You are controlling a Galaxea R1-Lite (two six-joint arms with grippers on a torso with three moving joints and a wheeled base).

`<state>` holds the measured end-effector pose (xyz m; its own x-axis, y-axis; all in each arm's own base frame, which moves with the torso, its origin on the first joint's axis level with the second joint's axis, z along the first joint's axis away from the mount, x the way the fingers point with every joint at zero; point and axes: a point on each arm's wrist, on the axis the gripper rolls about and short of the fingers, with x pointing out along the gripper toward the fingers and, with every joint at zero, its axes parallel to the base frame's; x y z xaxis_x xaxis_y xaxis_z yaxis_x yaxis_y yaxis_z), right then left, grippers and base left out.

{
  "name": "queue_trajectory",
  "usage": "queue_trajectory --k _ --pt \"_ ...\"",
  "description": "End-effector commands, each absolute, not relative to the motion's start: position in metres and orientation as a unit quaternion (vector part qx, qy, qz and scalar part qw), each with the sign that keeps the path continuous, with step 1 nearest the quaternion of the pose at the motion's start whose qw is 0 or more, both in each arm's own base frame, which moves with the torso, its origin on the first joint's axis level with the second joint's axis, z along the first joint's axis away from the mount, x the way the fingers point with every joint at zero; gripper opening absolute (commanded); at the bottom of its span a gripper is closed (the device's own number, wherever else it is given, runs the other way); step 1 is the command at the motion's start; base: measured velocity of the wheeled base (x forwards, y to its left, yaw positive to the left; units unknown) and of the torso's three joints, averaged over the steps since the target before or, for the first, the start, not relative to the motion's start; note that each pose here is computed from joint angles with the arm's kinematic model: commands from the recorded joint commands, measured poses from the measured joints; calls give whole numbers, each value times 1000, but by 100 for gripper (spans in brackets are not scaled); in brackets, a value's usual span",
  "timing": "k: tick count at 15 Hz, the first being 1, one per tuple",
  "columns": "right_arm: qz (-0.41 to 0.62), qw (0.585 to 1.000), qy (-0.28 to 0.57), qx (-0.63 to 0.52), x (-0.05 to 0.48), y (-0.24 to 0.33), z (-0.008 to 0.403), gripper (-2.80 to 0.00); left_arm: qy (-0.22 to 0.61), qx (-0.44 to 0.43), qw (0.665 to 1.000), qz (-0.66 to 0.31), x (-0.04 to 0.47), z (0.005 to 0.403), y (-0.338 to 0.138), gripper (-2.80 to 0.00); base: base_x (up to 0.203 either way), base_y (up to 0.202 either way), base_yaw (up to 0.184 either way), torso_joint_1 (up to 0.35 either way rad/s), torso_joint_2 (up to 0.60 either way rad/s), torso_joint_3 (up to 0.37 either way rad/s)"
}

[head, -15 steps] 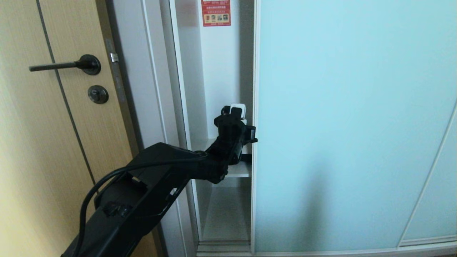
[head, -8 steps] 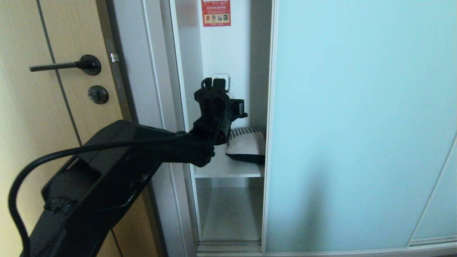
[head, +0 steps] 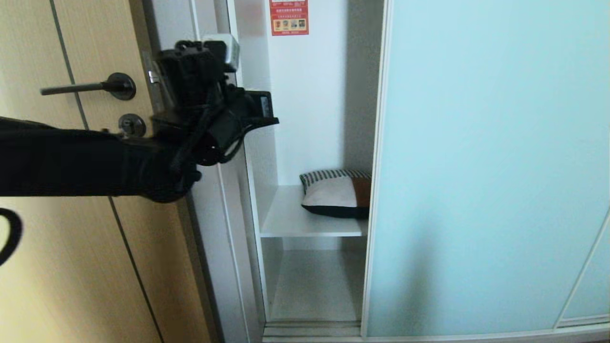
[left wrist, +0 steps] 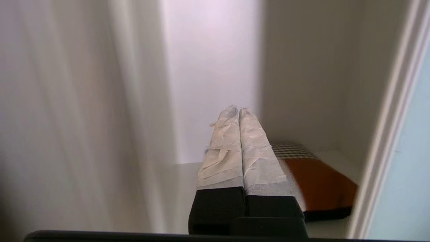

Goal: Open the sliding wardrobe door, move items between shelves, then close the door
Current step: Open the door

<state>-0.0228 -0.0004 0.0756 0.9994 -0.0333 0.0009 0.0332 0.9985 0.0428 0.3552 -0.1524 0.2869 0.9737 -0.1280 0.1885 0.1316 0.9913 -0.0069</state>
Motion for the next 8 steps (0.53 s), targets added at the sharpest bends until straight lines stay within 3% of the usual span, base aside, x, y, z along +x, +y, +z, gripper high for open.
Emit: queue_trajectory --k 1,4,8 --pt "-17 1000 0 21 -23 0 75 -280 -129 -19 990 -50 289 336 -111 -280 0 0 0 0 0 0" --pt "-17 1000 0 21 -23 0 75 -280 -92 2 993 -68 225 344 -81 -280 0 0 0 0 0 0" --pt "-16 1000 0 21 -23 0 75 -280 5 32 999 -28 172 308 -48 -280 0 0 0 0 0 0"
